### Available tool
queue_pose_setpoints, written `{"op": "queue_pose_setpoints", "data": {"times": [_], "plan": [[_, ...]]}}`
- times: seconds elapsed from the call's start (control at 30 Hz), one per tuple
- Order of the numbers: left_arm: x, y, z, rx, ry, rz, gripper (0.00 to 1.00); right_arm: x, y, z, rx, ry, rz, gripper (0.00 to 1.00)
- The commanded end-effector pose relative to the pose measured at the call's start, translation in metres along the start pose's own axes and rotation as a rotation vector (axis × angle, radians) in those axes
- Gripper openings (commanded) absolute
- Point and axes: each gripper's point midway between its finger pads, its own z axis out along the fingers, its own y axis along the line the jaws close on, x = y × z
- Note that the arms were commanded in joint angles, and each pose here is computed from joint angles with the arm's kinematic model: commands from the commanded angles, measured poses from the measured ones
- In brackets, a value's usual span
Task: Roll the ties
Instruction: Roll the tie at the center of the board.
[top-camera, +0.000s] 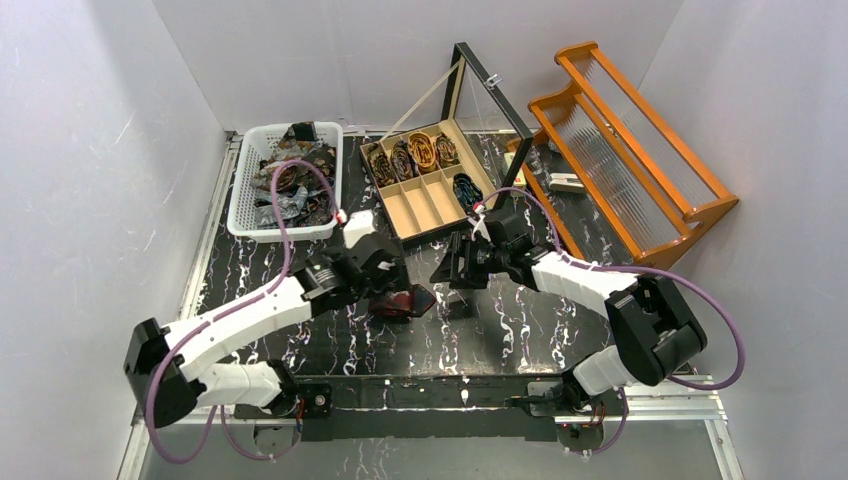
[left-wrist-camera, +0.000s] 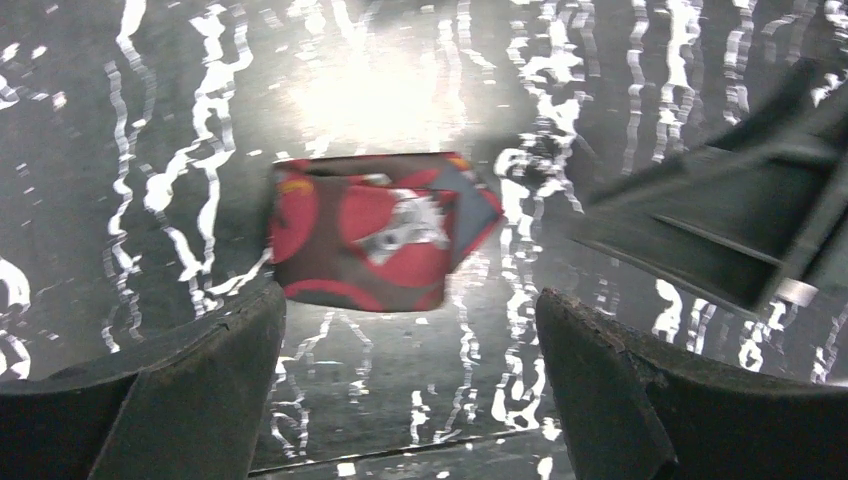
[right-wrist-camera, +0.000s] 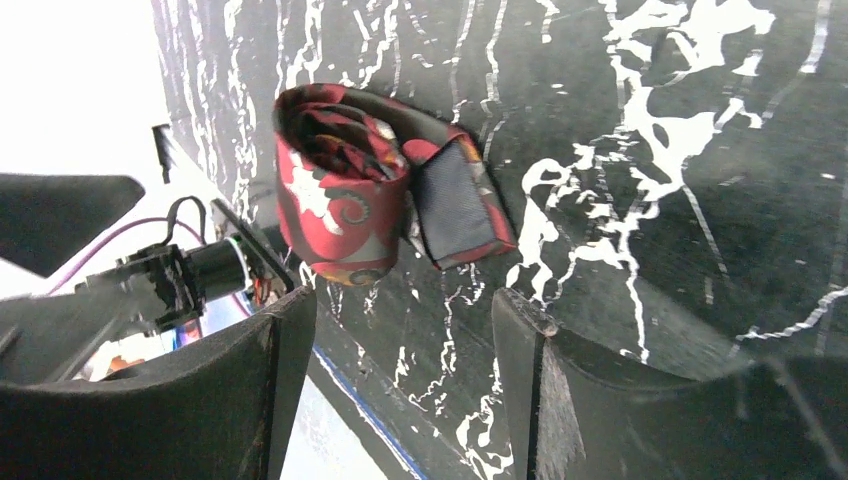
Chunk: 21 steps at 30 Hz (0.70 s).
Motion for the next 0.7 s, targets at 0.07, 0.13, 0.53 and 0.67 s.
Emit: {"op": "queue_pose_setpoints", "data": {"times": [0.07,0.13,0.53,0.67], "plan": [[0.012,0.057,0.004,-0.037,0.019,-0.142,0.96,0.013,0.039,0.014,-0.112,0.053,-0.061,0.73],[0.017,0.068,0.006,-0.031,0.026,-0.172,0.98,0.019,0.041,0.023,-0.095,0.076,-0.060,0.71],[0.032,0.085,0.023,0.072,0.111,-0.315,0.98,0.037,0.044,0.054,-0.035,0.173,-0.078,0.57],[0.044,0.083,0.031,0.095,0.149,-0.324,0.98,0.033,0.043,0.062,-0.011,0.202,-0.098,0.46]]}}
